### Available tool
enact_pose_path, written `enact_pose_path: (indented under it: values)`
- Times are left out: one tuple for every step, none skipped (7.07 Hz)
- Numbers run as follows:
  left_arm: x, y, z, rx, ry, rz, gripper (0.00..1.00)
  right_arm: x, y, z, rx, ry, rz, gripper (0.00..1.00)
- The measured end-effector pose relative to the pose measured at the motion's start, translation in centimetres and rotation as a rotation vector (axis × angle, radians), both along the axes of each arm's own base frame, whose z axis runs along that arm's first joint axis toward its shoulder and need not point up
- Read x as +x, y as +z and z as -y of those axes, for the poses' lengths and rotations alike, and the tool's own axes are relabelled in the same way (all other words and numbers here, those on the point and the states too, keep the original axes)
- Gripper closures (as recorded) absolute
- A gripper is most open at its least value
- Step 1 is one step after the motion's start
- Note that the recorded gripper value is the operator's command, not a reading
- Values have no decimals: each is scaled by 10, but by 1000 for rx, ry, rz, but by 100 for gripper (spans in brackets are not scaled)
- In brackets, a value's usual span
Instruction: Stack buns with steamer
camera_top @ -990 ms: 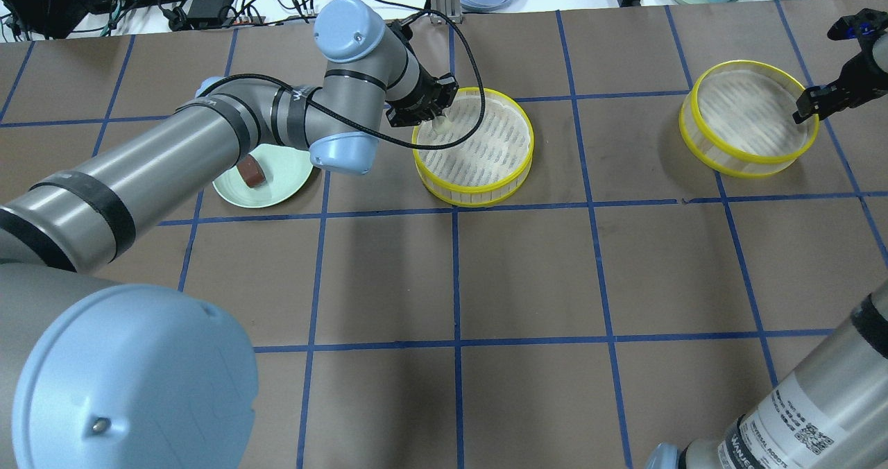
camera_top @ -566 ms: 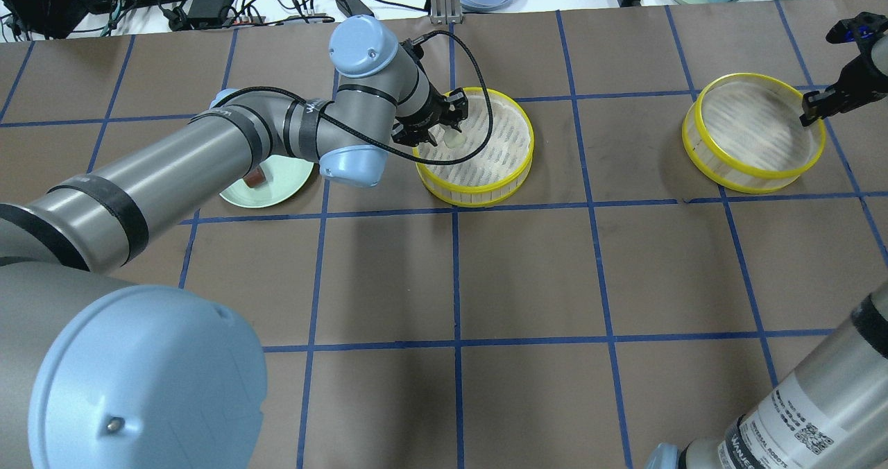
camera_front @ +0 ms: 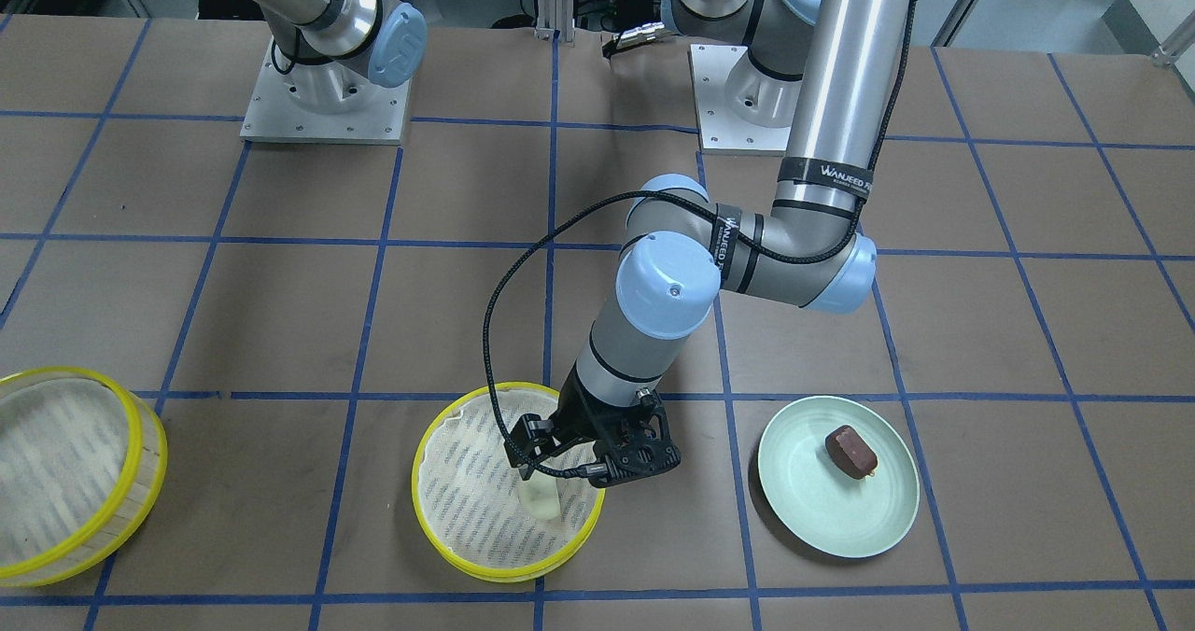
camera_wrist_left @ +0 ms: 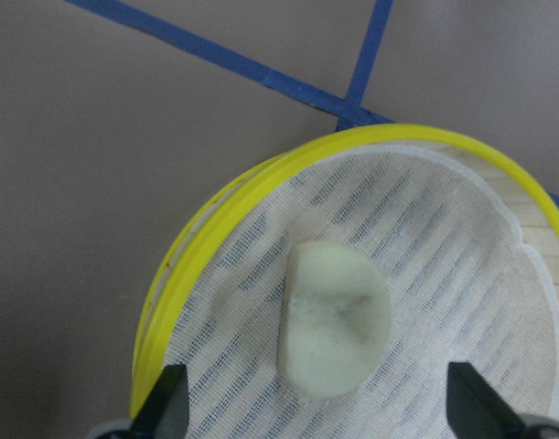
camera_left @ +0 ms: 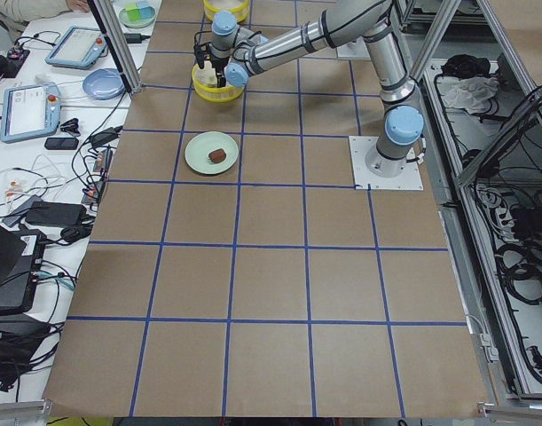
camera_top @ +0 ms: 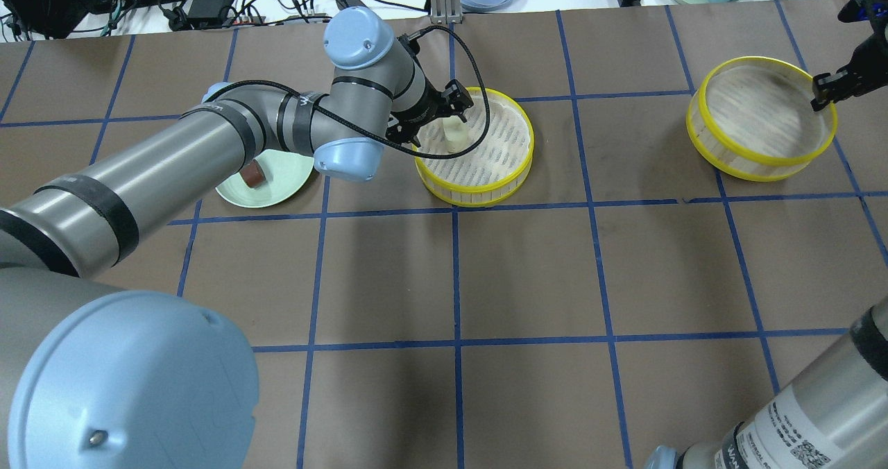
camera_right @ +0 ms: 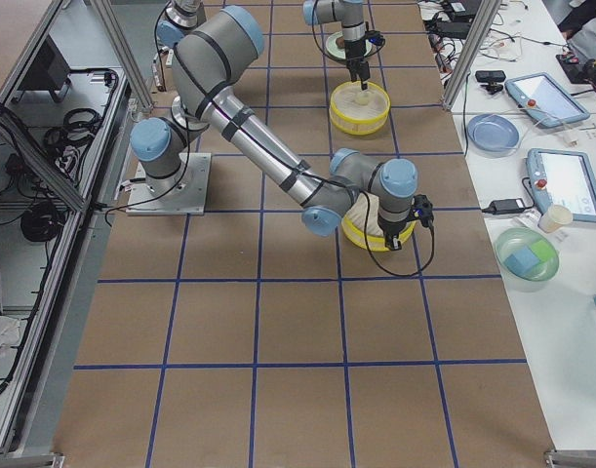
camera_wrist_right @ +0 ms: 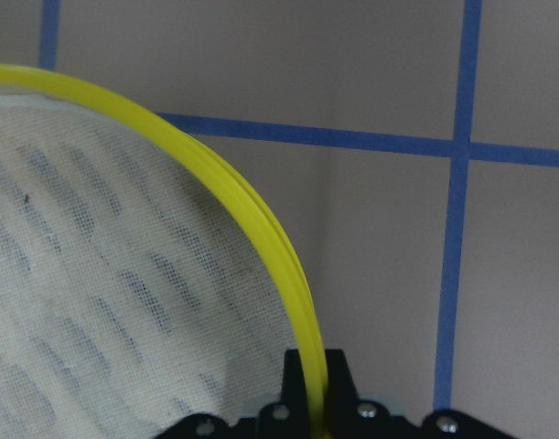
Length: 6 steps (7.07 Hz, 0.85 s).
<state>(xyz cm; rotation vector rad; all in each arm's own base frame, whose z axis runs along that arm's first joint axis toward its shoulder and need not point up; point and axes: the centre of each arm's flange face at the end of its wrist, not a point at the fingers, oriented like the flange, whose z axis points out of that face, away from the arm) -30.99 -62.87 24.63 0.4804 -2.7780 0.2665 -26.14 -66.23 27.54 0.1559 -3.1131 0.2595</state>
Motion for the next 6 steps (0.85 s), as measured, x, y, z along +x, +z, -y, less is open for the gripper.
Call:
enact_pose_path:
  values:
    - [12, 16, 4, 5, 18, 2, 0, 27, 19, 4, 1, -7, -13, 100]
    - [36, 36, 12, 15, 33, 14, 0, 61, 34, 10, 0, -18, -26, 100]
    - [77, 59, 22, 21, 20, 54, 0, 99, 46, 17, -11, -34, -30, 100]
    - [132, 77, 30, 33, -10, 108, 0, 139, 56, 22, -23, -57, -32, 100]
    - [195, 85, 35, 54, -45, 171, 0, 177, 63, 26, -28, -79, -42, 100]
    - [251, 83, 37, 82, -68, 234, 0, 213, 66, 27, -30, -100, -47, 100]
